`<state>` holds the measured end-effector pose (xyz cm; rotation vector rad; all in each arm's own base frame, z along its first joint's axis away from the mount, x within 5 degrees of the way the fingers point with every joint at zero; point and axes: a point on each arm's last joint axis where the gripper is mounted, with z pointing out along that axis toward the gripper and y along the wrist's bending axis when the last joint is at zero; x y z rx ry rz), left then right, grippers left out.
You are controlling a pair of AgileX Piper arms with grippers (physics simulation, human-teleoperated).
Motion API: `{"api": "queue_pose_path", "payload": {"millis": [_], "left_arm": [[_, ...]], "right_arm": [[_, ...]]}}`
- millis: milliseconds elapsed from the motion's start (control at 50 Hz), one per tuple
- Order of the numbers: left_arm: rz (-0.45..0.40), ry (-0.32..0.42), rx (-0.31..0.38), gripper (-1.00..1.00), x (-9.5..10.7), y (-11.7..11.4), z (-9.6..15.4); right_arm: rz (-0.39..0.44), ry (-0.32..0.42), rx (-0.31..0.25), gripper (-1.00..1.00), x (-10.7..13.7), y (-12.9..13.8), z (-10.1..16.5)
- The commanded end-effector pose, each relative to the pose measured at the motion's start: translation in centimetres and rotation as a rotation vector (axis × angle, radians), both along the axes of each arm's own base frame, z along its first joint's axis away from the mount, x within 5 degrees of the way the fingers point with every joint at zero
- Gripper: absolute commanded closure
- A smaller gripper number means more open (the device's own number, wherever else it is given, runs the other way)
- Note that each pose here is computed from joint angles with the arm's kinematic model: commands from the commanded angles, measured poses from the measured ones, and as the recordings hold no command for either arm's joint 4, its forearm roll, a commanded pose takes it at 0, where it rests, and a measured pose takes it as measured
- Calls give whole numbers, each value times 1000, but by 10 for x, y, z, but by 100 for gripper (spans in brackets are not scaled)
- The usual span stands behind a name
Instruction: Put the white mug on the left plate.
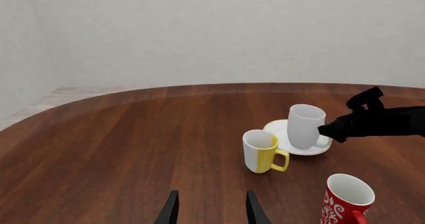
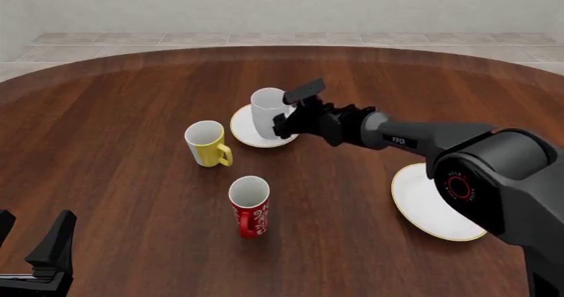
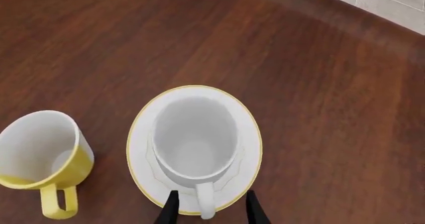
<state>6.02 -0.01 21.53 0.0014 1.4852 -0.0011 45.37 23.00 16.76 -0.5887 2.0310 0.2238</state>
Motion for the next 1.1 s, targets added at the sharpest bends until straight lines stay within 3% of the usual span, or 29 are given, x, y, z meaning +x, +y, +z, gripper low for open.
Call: {"api": "queue_pose_path", "payload": {"millis": [20,320,640,880,1100], "left_arm": [[0,0,0,-100,0,0,0],[0,0,0,-100,0,0,0],[0,0,0,-100,0,0,0],[0,0,0,-100,0,0,0],[0,0,0,-100,0,0,0]], "right_arm": [[-16,-1,15,-100,3,-3,2],[-20,-9,27,-100,0,-4,7],[-7,-76,54,-100,-23,-11,52],[18,-166,77,-100,-59,-23,110],[48,-331,140,-100,-139,-56,194]]}}
